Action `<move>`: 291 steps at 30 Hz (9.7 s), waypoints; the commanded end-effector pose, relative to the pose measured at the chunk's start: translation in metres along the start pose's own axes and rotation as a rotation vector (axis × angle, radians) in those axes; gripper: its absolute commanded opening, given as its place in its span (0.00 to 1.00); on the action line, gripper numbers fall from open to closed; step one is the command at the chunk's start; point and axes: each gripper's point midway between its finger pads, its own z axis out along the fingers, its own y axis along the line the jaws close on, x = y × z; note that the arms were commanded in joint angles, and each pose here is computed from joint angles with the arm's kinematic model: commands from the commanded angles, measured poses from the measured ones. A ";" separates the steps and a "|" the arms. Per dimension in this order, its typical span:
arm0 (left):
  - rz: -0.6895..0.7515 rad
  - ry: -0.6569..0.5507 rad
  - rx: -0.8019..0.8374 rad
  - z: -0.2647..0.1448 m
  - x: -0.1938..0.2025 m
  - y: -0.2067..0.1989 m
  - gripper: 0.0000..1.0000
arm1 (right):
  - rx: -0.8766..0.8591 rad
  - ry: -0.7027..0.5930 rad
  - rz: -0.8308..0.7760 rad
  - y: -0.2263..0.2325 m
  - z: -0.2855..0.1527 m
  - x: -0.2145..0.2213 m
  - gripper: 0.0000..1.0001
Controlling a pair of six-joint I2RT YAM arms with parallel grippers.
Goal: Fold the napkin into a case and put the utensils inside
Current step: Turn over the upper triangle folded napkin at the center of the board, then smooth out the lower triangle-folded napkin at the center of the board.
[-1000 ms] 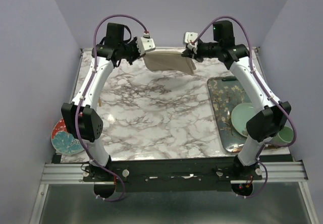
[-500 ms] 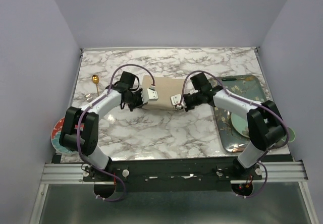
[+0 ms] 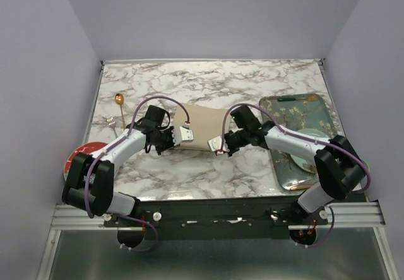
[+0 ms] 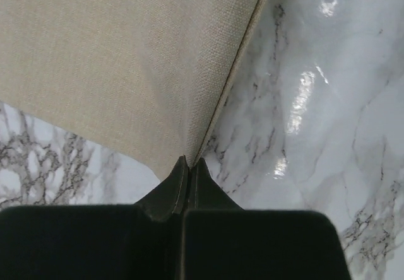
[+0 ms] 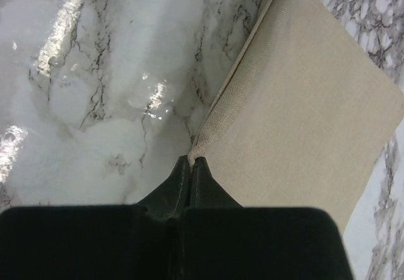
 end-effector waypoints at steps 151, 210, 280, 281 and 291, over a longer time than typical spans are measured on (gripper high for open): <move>-1.017 -0.085 -0.101 0.078 -0.022 0.165 0.46 | 0.410 -0.051 2.219 -0.071 -0.005 0.166 0.01; 0.213 0.128 0.087 0.025 0.016 -0.040 0.37 | 0.171 -0.097 1.895 -0.016 -0.074 0.047 0.43; -0.167 0.159 0.247 0.019 0.005 -0.080 0.29 | -0.274 0.273 1.910 0.061 0.012 0.002 0.33; -0.167 0.146 0.242 0.016 0.001 -0.077 0.30 | -0.282 0.246 1.888 0.058 0.008 -0.005 0.33; -0.518 -0.251 -0.022 -0.029 -0.068 0.072 0.50 | 0.097 0.045 1.569 -0.079 -0.045 0.019 0.50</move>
